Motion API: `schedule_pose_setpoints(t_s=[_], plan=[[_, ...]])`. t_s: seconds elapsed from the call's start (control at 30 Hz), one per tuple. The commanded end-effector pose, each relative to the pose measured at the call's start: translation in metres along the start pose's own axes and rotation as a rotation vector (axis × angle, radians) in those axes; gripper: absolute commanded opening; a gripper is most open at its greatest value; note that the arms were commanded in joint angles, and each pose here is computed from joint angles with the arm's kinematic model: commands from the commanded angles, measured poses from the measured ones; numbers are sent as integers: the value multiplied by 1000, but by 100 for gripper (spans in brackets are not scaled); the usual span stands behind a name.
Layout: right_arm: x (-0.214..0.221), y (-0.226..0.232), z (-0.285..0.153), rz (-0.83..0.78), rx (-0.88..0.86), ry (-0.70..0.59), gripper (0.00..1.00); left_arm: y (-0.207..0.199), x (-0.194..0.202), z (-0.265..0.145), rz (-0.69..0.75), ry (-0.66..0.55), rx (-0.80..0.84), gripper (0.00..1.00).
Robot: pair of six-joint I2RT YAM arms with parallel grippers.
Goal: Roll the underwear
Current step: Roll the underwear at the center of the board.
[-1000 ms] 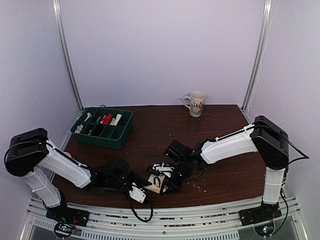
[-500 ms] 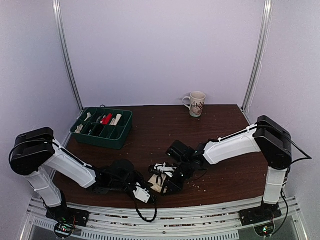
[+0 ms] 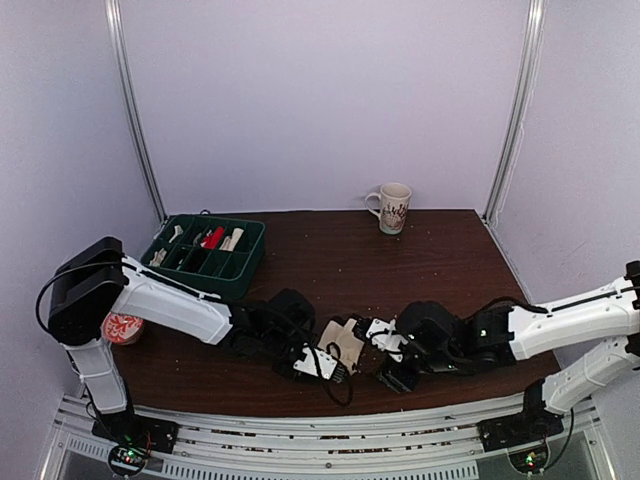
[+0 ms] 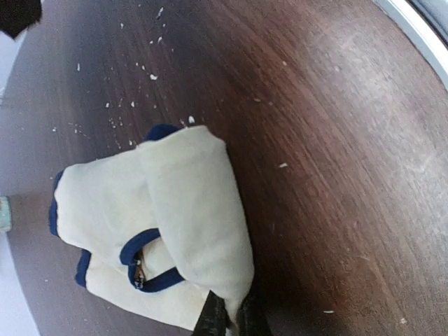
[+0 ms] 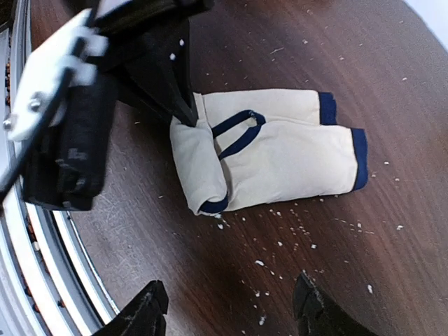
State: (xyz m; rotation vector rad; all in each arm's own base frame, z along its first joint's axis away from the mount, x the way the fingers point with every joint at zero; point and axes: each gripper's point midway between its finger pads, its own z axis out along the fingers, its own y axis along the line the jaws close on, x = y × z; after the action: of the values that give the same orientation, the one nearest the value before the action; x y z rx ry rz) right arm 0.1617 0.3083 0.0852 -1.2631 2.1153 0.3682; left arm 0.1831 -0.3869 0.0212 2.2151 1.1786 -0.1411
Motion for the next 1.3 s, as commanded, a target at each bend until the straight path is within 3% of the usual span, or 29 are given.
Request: schedule_pose_setpoints(t_s=[0.0,0.2,0.37,0.6,0.9,1.27], plan=[[-16,-29,-28,-3,293,-156,64,-49,23,9,-182,89,323,0],[-23,-18,-45,-94,397,-255,64,-44,19,4,-327,39,493,0],[-23,2,-45,-205,447,-258,61,-34,22,-1,-443,-14,578,0],[-27,36,-34,-339,378,-279,63,-23,22,-1,-531,-47,683,0],[-29,30,24,-551,564,-47,71,-14,19,7,-546,-50,704,0],[-23,9,83,-570,520,116,63,-12,18,11,-552,-51,729,0]])
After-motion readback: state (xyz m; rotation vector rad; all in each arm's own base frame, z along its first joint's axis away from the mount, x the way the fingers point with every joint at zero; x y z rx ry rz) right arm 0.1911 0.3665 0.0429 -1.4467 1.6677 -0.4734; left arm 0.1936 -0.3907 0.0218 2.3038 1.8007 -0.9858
